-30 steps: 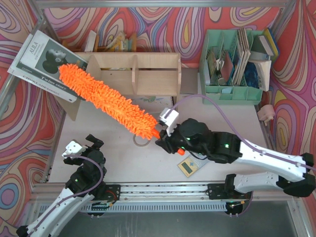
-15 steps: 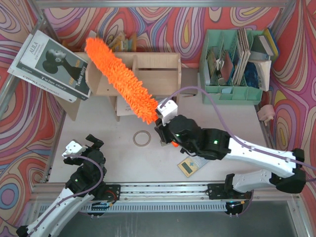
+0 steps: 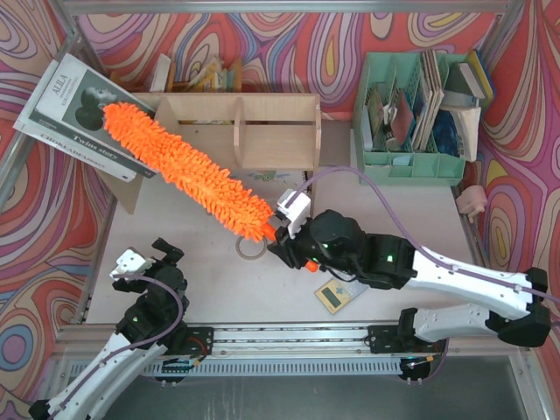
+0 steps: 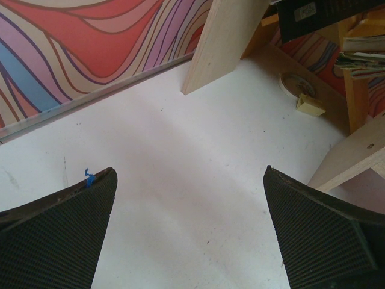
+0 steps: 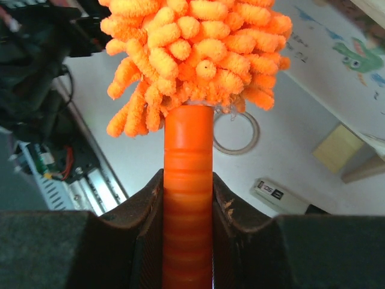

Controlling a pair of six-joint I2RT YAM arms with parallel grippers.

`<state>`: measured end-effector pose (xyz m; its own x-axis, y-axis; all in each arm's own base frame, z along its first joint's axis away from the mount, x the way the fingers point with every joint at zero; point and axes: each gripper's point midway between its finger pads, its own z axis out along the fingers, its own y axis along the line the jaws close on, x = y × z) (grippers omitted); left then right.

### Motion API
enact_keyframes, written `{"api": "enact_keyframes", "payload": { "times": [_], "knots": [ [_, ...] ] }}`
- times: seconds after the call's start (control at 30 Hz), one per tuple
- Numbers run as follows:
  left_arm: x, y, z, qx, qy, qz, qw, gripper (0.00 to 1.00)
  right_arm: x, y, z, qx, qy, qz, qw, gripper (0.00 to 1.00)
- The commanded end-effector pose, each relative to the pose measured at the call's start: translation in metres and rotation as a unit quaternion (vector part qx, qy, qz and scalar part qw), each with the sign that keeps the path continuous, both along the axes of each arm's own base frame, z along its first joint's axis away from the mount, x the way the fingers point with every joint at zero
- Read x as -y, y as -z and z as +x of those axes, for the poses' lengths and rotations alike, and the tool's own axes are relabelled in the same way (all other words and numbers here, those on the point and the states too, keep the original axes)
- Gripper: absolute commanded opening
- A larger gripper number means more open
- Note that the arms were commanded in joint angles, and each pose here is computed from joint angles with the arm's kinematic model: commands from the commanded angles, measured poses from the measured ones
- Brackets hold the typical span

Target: Dust the bookshelf with a duster

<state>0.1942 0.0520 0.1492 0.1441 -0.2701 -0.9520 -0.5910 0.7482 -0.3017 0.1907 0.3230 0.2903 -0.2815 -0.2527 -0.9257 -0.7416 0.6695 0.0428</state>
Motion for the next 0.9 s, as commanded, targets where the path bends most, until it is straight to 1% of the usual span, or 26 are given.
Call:
{"api": "enact_keyframes", "payload": {
  "times": [0.0, 0.1, 0.23, 0.43, 0.6, 0.73, 0.87],
  "knots": [
    [0.0, 0.004, 0.001, -0.002, -0.001, 0.003, 1.0, 0.98, -0.007, -0.06, -0.016, 0.063, -0.062, 0.109, 0.99, 0.0],
    [0.0, 0.004, 0.001, -0.001, -0.001, 0.003, 1.0, 0.99, 0.007, -0.074, -0.01, 0.081, -0.025, 0.142, 0.986, 0.0],
    [0.0, 0.004, 0.001, -0.002, 0.0, 0.004, 1.0, 0.99, 0.021, -0.076, 0.006, 0.078, 0.046, 0.166, 0.982, 0.0],
    [0.0, 0.004, 0.001, -0.003, 0.0, 0.004, 1.0, 0.99, -0.02, -0.053, 0.007, 0.028, 0.017, 0.16, 0.987, 0.0],
    [0.0, 0.004, 0.001, -0.002, 0.001, 0.003, 1.0, 0.98, -0.048, -0.047, 0.001, 0.015, -0.016, 0.165, 0.986, 0.0],
    [0.0, 0.004, 0.001, -0.002, 0.0, 0.003, 1.0, 0.98, -0.058, -0.043, -0.002, 0.014, -0.031, 0.158, 0.987, 0.0],
    [0.0, 0.004, 0.001, -0.003, 0.0, 0.004, 1.0, 0.98, -0.058, -0.032, 0.0, 0.004, -0.022, 0.141, 0.99, 0.0]
  ]
}}
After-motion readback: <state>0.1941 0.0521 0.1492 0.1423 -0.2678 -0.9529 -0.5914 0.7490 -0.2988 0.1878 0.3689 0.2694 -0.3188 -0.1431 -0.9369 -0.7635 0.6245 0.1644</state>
